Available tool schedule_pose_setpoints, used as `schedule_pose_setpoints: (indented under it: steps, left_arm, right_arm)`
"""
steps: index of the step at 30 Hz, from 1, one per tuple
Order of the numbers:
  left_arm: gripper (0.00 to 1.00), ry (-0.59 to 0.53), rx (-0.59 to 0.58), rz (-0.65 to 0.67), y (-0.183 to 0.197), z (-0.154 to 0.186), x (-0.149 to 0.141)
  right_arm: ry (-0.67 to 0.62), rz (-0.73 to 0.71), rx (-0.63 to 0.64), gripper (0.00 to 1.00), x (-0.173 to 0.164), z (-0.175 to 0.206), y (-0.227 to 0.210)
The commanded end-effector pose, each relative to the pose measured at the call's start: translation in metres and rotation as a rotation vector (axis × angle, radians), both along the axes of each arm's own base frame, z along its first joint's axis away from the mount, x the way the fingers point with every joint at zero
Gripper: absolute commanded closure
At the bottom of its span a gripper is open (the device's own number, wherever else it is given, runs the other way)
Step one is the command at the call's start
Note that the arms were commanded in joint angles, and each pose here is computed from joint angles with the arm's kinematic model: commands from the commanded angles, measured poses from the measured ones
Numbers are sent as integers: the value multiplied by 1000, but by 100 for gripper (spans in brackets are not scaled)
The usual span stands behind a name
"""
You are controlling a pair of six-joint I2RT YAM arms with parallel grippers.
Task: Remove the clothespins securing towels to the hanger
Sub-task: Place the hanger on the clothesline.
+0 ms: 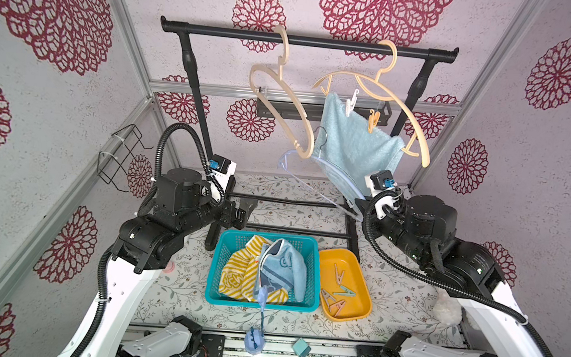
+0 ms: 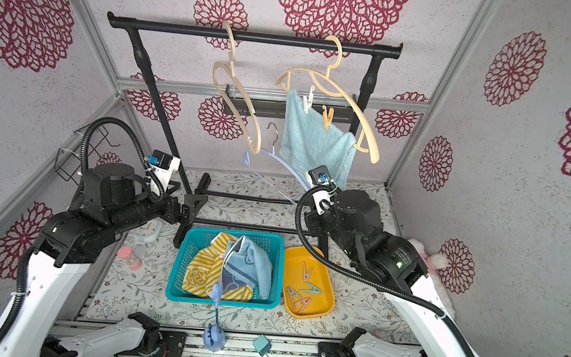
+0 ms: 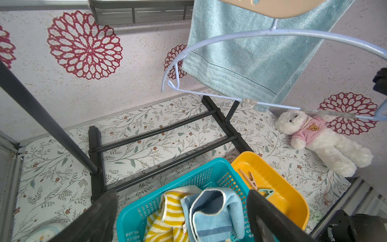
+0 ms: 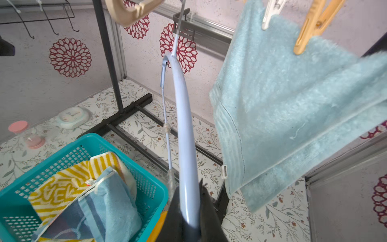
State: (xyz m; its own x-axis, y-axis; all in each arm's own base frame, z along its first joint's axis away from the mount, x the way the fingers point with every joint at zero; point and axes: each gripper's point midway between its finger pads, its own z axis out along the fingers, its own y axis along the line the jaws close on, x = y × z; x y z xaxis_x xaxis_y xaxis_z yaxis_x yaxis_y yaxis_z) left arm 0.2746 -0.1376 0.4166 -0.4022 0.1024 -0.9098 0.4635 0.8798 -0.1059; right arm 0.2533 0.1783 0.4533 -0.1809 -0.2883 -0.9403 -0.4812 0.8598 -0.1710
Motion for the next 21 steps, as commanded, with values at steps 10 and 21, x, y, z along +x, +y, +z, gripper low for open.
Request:
schedule_pose_setpoints:
  steps: [10,21]
  left_arm:
    - [3,-52,0,-8,-2,13,8]
    - [3,-82,-10,-22,-8,24,16]
  right_arm:
    - [-314,-90,131,100,-2,114,-22]
    - [-423,-166,76,100,30,156,-7]
